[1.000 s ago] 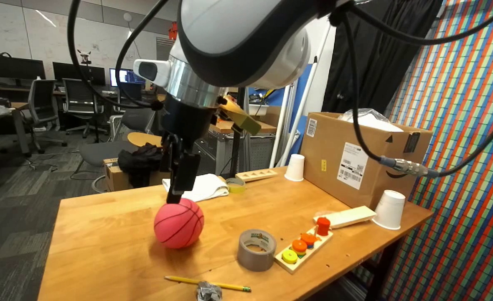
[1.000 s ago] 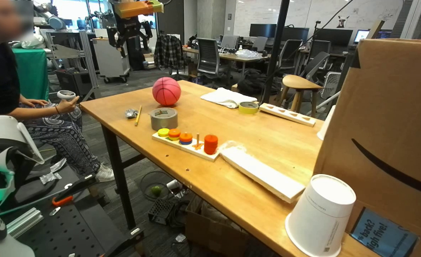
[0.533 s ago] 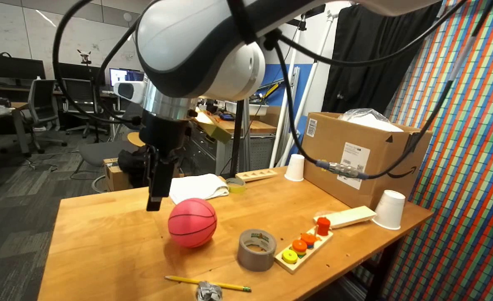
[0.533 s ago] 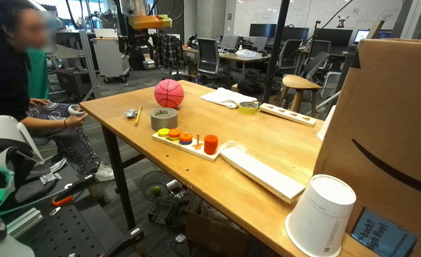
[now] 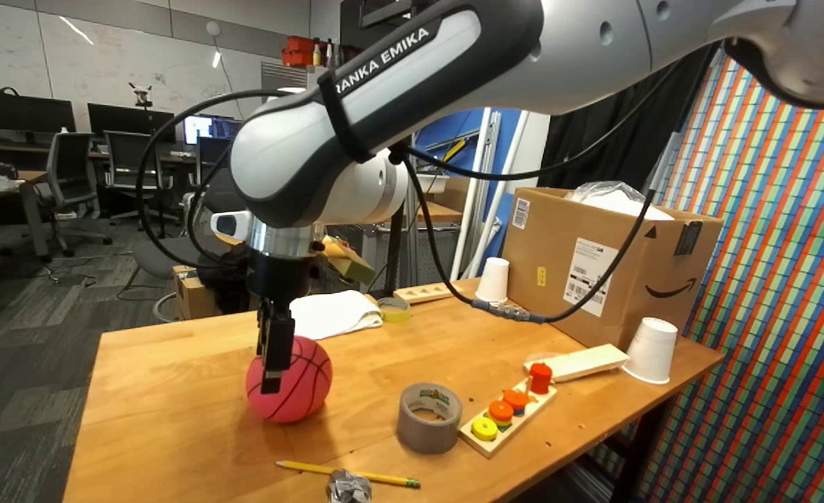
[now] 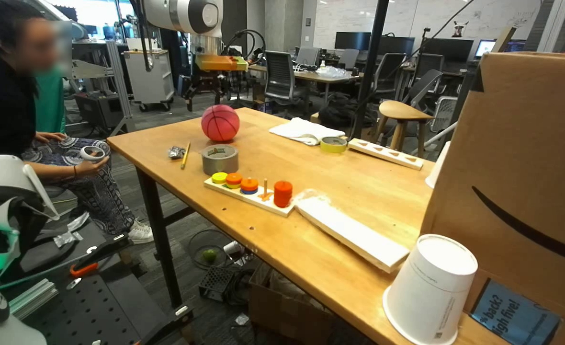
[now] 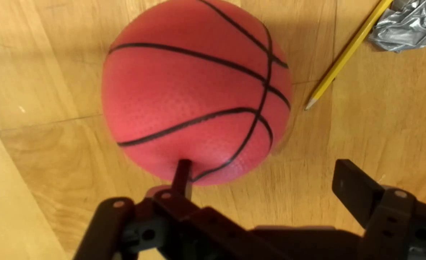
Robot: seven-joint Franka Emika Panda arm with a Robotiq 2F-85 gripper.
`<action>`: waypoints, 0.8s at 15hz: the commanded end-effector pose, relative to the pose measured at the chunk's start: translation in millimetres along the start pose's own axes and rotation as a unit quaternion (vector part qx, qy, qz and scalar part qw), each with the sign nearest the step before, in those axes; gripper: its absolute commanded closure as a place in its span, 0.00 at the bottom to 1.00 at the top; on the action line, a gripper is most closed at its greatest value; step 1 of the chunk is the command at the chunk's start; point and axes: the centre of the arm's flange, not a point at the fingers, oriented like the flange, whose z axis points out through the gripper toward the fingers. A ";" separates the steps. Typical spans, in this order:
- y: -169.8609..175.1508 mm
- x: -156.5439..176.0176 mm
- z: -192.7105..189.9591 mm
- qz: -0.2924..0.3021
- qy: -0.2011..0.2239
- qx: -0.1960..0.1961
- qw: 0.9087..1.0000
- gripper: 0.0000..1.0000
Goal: Push the ball on the table to the right.
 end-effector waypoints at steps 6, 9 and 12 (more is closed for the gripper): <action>16.7 0.3 -8.9 -0.009 -0.003 0.005 1.000 0.00; 35.3 -50.1 -0.1 0.019 -0.048 0.007 0.999 0.00; 67.8 -136.3 -0.1 0.074 -0.121 -0.008 0.990 0.00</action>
